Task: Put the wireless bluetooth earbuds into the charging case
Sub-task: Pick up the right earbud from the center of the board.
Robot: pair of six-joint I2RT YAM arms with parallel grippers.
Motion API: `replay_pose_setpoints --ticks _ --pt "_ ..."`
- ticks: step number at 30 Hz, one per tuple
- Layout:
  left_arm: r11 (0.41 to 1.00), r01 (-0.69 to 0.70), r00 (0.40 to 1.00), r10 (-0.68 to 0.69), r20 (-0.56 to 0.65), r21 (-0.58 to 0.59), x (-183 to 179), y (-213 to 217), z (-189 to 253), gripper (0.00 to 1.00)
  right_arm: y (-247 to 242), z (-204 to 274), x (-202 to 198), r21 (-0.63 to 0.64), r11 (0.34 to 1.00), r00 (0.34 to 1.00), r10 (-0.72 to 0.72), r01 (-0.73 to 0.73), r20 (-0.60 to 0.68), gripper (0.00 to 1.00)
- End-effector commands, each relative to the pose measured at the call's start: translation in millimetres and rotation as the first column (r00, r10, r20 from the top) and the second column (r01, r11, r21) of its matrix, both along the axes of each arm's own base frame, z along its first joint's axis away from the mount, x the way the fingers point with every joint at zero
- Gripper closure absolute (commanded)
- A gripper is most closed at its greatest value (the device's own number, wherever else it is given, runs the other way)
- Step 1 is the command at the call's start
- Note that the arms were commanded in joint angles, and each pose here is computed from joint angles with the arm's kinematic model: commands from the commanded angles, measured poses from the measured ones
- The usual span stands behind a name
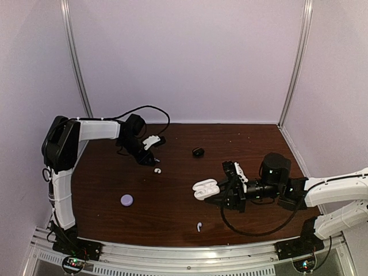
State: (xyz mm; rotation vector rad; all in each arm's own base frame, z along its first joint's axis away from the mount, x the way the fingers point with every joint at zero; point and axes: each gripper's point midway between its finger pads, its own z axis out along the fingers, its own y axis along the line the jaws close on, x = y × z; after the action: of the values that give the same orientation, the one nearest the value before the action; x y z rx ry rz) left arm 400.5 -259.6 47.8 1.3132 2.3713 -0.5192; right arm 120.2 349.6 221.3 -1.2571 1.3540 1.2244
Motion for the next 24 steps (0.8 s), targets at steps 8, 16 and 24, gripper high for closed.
replay_pose_setpoints --ticks 8,16,24 --pt "0.998 0.049 0.999 -0.049 0.000 -0.025 4 -10 -4 0.83 -1 9 -1 0.027 1.000 1.000 0.007 -0.008 0.007 1.00" --pt "0.998 0.061 0.998 -0.061 -0.013 -0.008 2 -8 -16 0.84 -2 10 -2 0.029 1.000 1.000 0.009 -0.009 0.009 1.00" --pt "0.996 0.075 0.997 -0.075 -0.001 -0.040 5 -16 -9 0.84 -1 9 -2 0.030 0.999 1.000 0.014 -0.014 0.005 1.00"
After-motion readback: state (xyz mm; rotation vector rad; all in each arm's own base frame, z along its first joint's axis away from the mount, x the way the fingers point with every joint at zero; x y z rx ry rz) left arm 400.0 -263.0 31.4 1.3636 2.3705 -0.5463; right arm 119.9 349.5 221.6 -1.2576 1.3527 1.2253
